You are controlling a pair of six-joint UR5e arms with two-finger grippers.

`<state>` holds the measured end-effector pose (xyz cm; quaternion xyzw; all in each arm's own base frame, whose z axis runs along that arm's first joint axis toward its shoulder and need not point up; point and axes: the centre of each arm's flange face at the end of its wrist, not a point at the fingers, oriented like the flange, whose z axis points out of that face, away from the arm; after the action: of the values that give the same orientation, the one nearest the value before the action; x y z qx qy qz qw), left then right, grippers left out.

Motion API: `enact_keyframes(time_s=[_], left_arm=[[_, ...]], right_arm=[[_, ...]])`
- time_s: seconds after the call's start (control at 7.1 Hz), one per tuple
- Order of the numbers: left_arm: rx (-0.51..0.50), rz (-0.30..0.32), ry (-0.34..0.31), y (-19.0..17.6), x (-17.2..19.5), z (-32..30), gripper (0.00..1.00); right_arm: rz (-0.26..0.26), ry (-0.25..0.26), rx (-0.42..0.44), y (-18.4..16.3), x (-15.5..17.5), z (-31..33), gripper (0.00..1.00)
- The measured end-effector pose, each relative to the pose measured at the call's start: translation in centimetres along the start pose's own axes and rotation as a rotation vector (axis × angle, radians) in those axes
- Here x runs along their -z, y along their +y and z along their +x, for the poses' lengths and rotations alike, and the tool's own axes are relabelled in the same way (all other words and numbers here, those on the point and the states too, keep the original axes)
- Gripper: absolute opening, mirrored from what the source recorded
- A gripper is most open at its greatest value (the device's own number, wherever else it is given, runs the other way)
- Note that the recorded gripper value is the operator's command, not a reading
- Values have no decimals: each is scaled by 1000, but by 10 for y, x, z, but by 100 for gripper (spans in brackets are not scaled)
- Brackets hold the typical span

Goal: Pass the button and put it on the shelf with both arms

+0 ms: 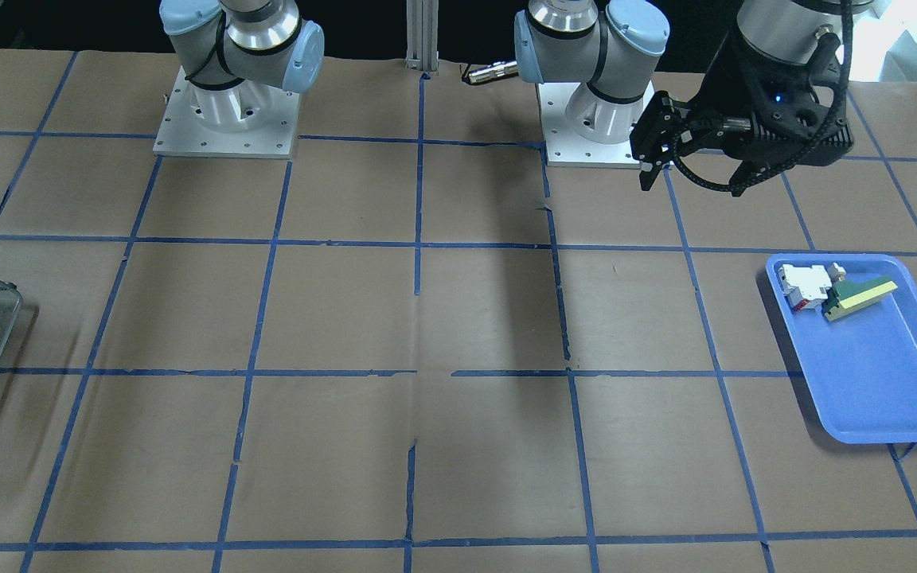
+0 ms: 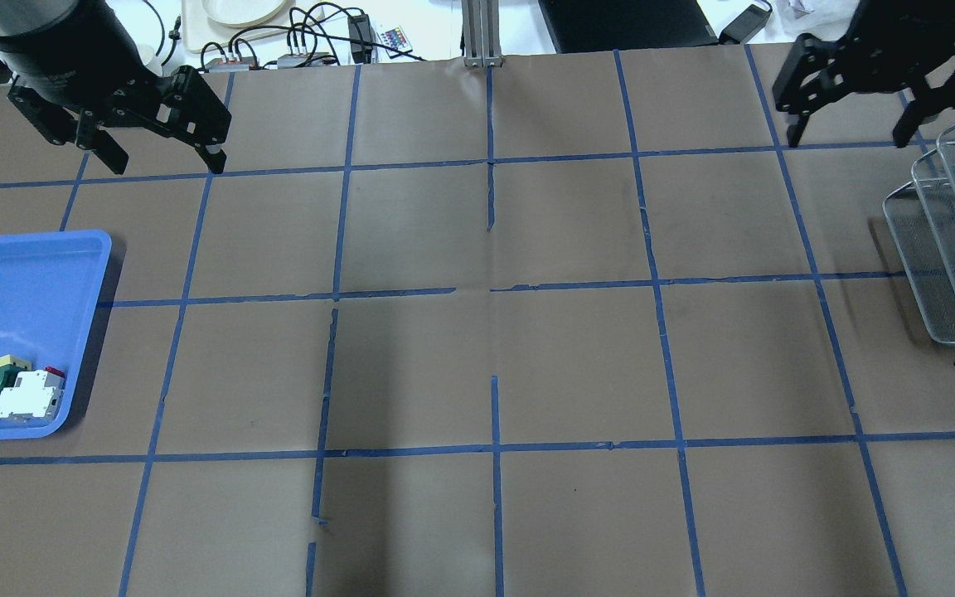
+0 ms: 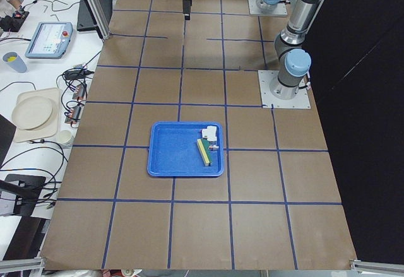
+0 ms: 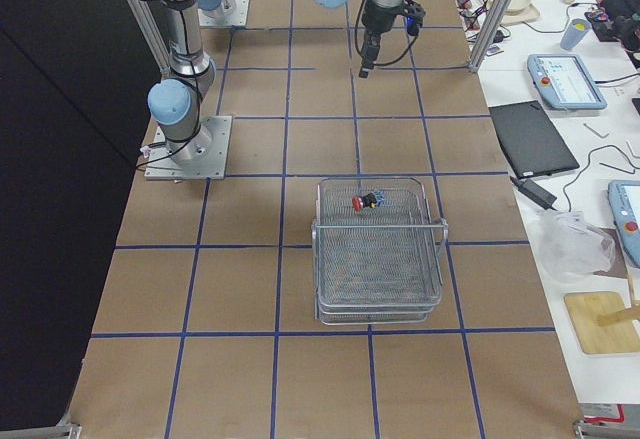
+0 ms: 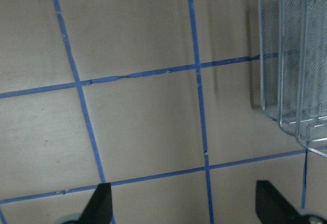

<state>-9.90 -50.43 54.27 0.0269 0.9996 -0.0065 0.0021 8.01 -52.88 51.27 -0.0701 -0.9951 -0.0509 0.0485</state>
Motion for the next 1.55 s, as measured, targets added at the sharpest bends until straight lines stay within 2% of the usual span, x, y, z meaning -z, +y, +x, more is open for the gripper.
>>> enact_keyframes(time_s=[0.28, 0.7, 1.27, 1.55], left_arm=[[-1, 7, -4, -1, 1, 0, 99], [-1, 7, -6, 0, 0, 0, 99], [-1, 7, -6, 0, 0, 0, 99], [-3, 2, -7, 0, -2, 1, 99]], right_arm=[[28, -8, 14, 45, -15, -53, 99], [37, -70, 33, 87, -35, -60, 99], [30, -81, 41, 90, -36, -51, 99], [27, -105, 37, 90, -36, -52, 100]])
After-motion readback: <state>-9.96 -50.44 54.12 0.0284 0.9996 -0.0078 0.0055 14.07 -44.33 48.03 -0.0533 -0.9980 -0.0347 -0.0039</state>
